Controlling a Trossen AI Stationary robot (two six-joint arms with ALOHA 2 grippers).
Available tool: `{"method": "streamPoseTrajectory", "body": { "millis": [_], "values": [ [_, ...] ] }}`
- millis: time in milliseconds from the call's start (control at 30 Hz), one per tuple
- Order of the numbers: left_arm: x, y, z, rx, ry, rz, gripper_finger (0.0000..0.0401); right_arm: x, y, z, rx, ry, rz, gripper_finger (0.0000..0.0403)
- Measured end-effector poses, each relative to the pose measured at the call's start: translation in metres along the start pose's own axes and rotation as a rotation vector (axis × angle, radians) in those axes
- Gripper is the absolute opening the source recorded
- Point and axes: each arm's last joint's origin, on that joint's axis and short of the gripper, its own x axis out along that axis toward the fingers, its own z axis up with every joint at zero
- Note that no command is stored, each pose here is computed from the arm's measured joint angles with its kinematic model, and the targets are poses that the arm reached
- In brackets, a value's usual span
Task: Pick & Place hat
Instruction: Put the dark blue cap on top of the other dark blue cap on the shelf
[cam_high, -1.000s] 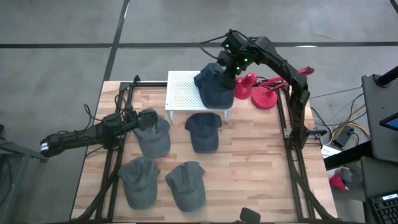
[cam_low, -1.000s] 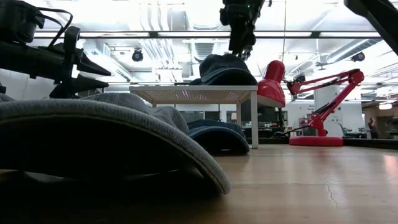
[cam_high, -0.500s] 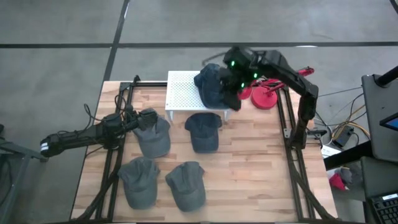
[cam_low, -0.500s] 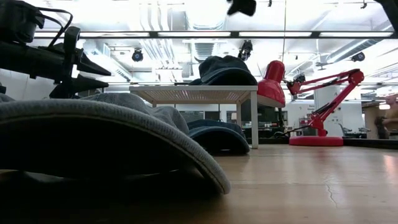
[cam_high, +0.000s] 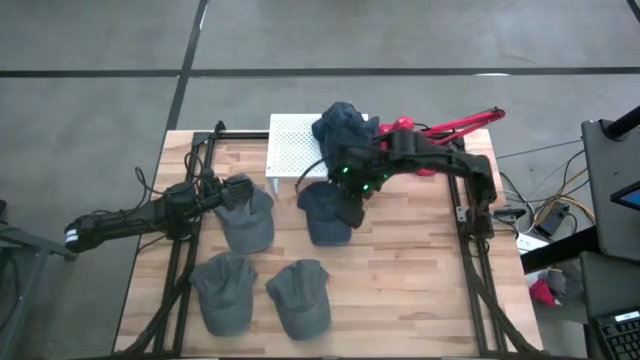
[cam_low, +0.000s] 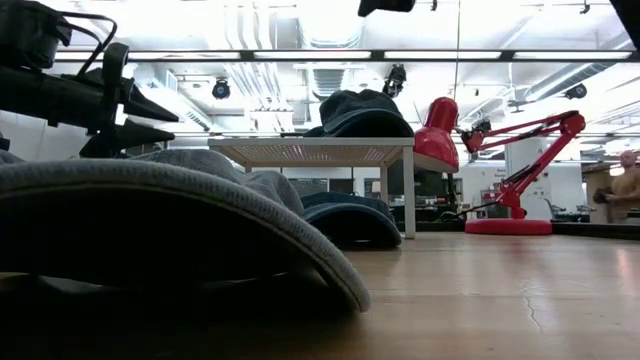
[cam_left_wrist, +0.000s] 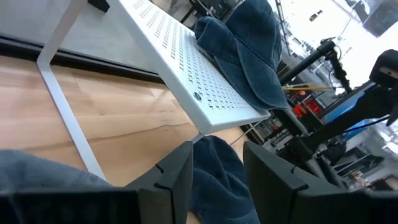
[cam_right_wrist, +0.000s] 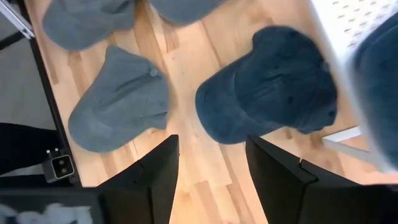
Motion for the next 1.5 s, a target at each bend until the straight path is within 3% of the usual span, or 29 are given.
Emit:
{"method": "streamPoseTrajectory", "body": {
  "millis": [600,867,1167,1367,1500],
  "values": [
    [0.000,0.003,0.000,0.482,-0.025,0.069,0.0142,0.089,0.021,0.008,-0.002,0.170,-0.101,0.0190],
    [-0.001,0.002,0.001,0.497,-0.015,0.064,0.0142,0.114,0.021,0.012,0.010,0.184,-0.135,0.0185],
    [-0.006,-0.010,0.014,0.587,0.006,0.056,0.0142,0.128,0.020,0.015,0.164,0.143,-0.205,0.0187],
    [-0.013,-0.012,0.020,0.655,0.098,0.095,0.0142,0.138,0.015,0.027,0.237,0.055,-0.186,0.0187],
    [-0.017,-0.014,0.024,0.685,0.139,0.115,0.0142,0.154,0.009,0.027,0.250,0.091,-0.214,0.0187]
  ]
}}
